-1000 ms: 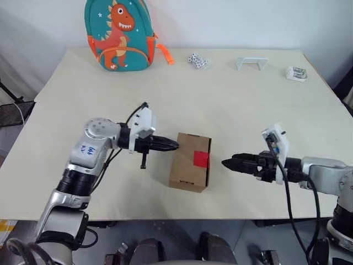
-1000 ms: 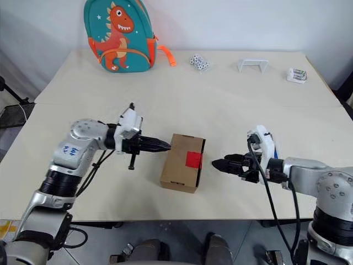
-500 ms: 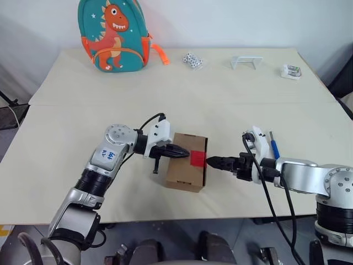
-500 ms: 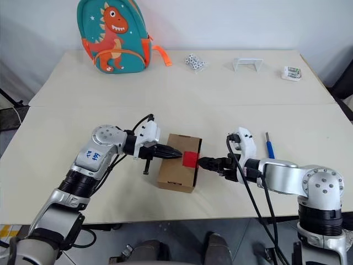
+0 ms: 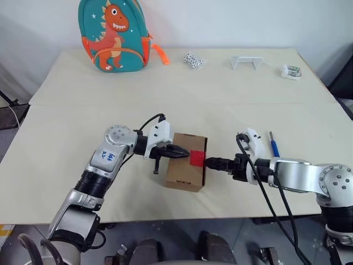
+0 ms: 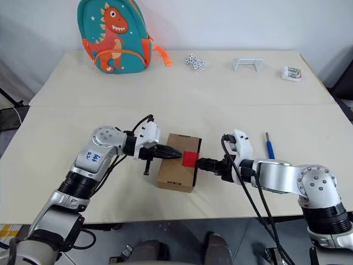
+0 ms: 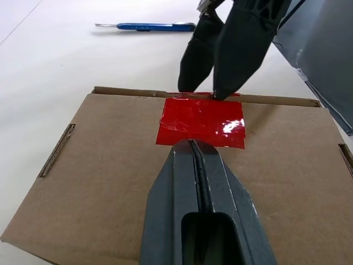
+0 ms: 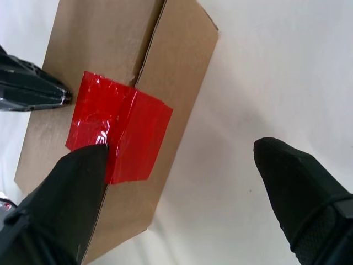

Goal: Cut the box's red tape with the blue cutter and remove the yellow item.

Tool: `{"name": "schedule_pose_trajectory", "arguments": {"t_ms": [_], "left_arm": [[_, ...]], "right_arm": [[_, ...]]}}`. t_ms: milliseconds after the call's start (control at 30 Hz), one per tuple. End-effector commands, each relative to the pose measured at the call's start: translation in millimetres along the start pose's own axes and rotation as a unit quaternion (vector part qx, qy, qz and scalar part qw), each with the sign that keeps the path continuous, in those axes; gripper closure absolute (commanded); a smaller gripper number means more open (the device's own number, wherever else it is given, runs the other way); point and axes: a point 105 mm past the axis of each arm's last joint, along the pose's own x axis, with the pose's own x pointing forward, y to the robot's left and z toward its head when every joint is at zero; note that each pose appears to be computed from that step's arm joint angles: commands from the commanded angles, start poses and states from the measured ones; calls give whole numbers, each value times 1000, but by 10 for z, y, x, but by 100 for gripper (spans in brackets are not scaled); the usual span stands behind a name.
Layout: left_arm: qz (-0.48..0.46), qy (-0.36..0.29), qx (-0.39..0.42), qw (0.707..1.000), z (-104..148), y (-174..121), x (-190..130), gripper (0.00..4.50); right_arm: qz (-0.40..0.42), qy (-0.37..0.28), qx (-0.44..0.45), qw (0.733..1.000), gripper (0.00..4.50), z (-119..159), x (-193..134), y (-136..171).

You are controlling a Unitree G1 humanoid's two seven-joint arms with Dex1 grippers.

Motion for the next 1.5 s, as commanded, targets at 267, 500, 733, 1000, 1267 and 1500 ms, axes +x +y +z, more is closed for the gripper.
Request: {"name": "schedule_pose_trajectory", "arguments": {"t_ms": [267,500,733,1000,1267,1500], "left_arm": [[-5,6,2,1000,-52,-48,0,450],[-4,5,-6,1000,-102,-66,3,450],[-5,0,-9,1000,-114,-91,44,450],[-6,4,-17,1000,-175,-139,43,450],[-9,15,-28,999,-253,-181,38,450],[-8,15,-30,999,-258,-188,46,450]], "right_arm": [[-58,8,-23,998,9,8,-49,-150],[-91,36,-38,994,9,-18,32,-139],[-113,44,-43,992,9,-24,157,-144],[-137,59,-57,987,9,-24,-7,-291],[-161,66,-70,982,9,4,-122,-471],[-129,33,-77,988,9,125,-141,-393]]}}
